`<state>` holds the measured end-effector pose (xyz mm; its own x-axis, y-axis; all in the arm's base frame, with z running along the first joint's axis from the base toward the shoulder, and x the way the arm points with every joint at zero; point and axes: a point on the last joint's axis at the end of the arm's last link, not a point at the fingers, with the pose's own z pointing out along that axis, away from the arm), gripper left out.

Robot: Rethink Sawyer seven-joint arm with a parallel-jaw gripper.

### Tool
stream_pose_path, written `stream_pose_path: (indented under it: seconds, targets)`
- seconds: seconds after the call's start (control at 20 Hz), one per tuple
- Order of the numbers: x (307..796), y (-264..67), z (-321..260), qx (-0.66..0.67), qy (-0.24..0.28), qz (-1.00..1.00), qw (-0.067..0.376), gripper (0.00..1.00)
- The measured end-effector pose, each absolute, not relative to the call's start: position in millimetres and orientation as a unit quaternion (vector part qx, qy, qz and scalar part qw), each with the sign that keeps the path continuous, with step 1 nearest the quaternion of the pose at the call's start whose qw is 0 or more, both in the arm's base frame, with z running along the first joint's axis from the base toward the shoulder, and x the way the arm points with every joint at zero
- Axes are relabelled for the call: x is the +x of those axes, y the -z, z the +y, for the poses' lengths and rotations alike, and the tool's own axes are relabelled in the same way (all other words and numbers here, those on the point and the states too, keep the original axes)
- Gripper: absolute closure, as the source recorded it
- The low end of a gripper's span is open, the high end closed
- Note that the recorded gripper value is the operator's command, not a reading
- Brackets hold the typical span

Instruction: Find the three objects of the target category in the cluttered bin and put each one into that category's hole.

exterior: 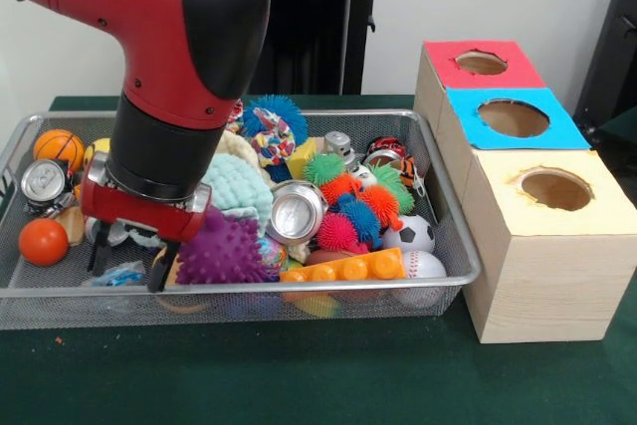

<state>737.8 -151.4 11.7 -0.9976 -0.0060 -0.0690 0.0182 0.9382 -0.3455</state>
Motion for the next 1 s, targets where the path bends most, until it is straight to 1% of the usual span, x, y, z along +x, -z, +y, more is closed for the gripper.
stream_pose_path:
  seconds: [0.3, 0.55, 0.8, 1.0]
  targets:
    - [726, -8, -156, 0.010, 0.178, 0.984, 0.003, 0.00]
    - [714, 5, -156, 0.012, 0.175, 0.984, -0.026, 0.00]
    - [709, 17, -154, 0.010, 0.172, 0.984, -0.034, 0.00]
    - [708, 21, -154, 0.008, 0.173, 0.984, -0.030, 0.00]
